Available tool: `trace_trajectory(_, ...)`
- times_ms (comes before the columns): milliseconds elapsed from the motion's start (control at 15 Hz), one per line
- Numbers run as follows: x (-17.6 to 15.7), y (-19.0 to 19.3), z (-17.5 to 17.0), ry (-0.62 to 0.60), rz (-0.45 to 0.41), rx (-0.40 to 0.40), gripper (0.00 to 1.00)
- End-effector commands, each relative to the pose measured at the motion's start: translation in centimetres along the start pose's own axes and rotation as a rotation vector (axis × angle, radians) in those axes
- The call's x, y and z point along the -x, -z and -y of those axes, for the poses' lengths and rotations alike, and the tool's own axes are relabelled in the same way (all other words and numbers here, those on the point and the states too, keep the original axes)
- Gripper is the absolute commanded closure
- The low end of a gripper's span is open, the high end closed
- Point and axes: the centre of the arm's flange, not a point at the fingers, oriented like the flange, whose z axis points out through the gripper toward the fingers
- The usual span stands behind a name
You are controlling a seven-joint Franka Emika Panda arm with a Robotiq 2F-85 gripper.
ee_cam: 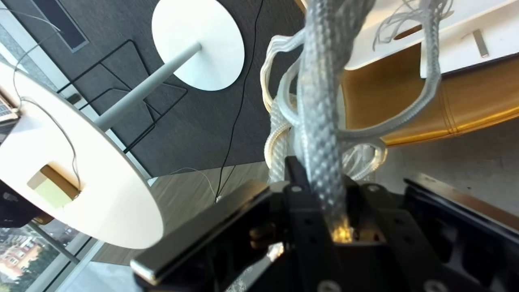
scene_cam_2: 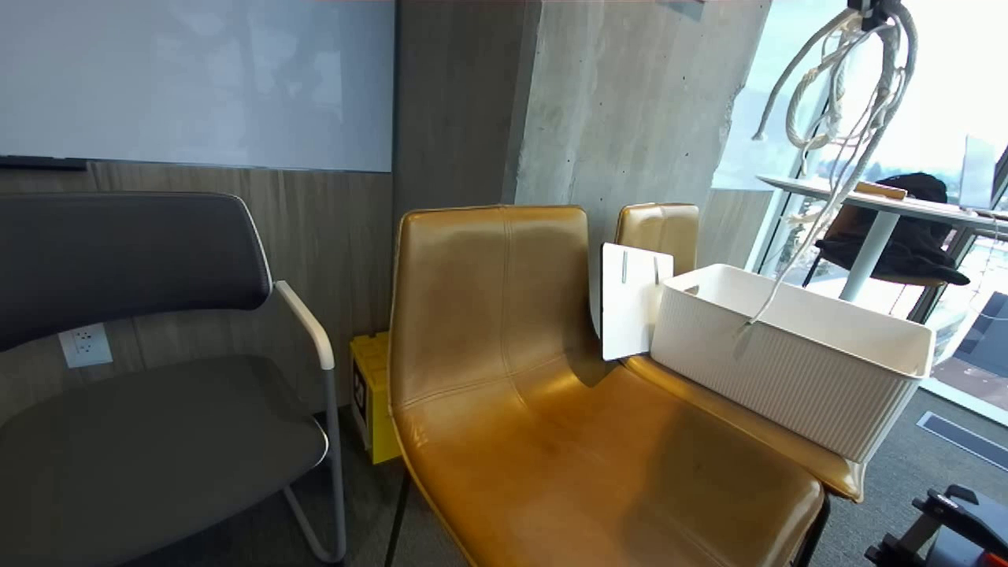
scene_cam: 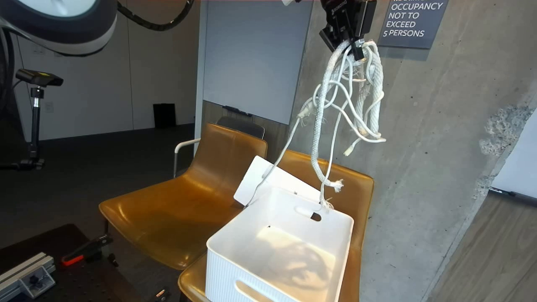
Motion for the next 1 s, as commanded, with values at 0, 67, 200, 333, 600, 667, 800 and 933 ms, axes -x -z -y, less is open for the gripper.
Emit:
trace_trajectory(0, -6.8, 2.9, -1.9, 0.018, -0.036, 0.015, 0.96)
trace_trajectory(67, -6.8, 3.1, -2.2, 0.018, -0.047, 0.018, 0.96)
trace_trajectory(200, -6.9, 3.4, -2.8, 0.015, -0.066, 0.023, 0.96)
trace_trajectory(333, -7.1, 3.5, -3.4, 0.015, -0.082, 0.024, 0.96)
trace_trajectory(600, -7.4, 3.6, -4.7, 0.011, -0.100, 0.025, 0.96)
trace_trajectory(667, -7.4, 3.7, -4.9, 0.011, -0.102, 0.028, 0.96)
trace_trajectory(800, -7.5, 3.7, -5.5, 0.012, -0.106, 0.029, 0.96)
trace_trajectory(933, -7.6, 3.9, -5.5, 0.020, -0.117, 0.011, 0.96)
